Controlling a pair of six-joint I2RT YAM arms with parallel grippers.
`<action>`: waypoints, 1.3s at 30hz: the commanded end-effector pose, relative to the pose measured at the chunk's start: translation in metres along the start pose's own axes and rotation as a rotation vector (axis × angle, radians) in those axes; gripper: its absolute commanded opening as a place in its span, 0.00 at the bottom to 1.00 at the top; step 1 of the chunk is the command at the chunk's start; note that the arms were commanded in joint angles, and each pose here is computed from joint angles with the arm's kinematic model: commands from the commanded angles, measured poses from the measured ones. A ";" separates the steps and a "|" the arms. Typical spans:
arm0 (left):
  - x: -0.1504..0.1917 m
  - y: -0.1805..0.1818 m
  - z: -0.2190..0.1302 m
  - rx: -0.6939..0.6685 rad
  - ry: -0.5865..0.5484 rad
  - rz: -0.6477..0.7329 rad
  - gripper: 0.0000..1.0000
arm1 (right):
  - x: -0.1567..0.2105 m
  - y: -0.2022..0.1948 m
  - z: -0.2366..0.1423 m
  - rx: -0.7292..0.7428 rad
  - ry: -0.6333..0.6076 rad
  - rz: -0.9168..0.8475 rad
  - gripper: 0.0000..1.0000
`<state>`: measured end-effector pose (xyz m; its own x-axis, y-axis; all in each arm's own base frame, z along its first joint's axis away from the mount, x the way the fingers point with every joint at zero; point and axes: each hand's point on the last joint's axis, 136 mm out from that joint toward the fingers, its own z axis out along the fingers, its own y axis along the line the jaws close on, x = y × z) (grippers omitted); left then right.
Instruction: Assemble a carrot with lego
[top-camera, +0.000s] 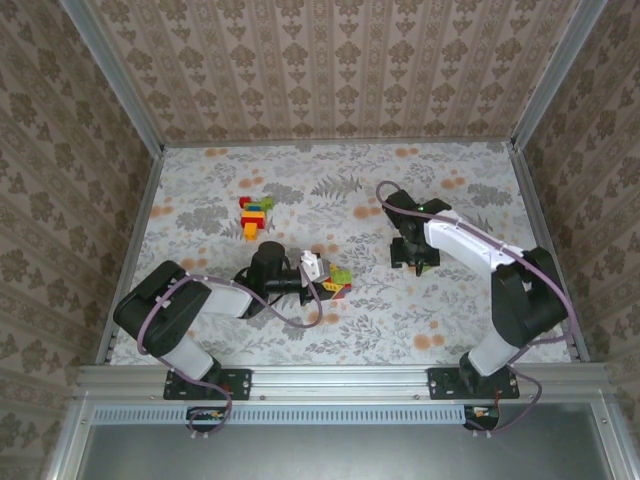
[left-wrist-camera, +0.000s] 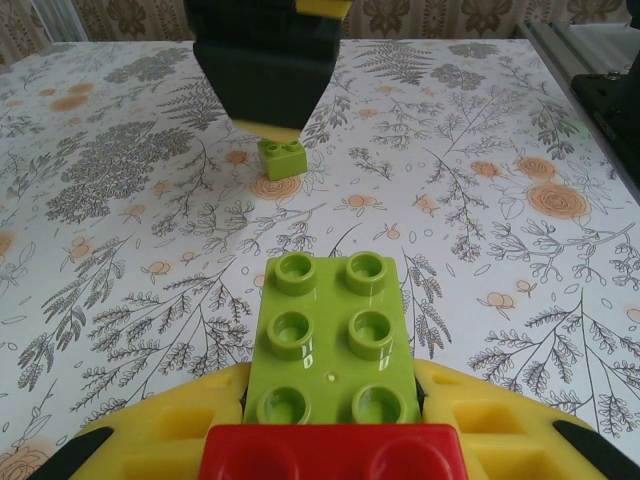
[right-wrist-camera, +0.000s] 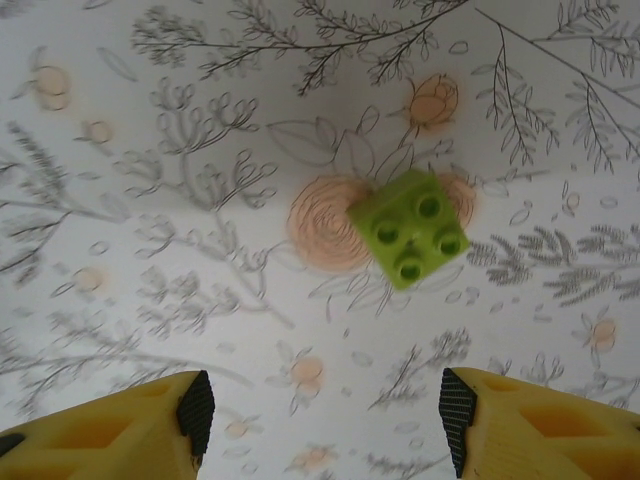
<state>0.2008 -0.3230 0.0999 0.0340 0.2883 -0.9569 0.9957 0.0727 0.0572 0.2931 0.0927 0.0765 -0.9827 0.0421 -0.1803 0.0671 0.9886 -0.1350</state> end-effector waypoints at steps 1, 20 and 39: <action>0.033 -0.006 0.001 0.010 0.109 -0.068 0.21 | -0.010 -0.013 0.010 0.025 -0.012 -0.083 0.65; 0.035 -0.005 0.002 0.011 0.117 -0.073 0.21 | -0.006 -0.023 0.059 -0.137 0.076 -0.100 0.68; 0.038 -0.003 0.004 0.007 0.132 -0.078 0.21 | -0.013 -0.016 0.059 -0.193 0.076 -0.091 0.54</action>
<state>0.2039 -0.3256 0.0996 0.0292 0.2925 -0.9558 0.9959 0.0728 0.0527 0.3126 0.0618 0.0169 -0.9949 -0.0480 -0.0883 -0.0485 0.9988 0.0030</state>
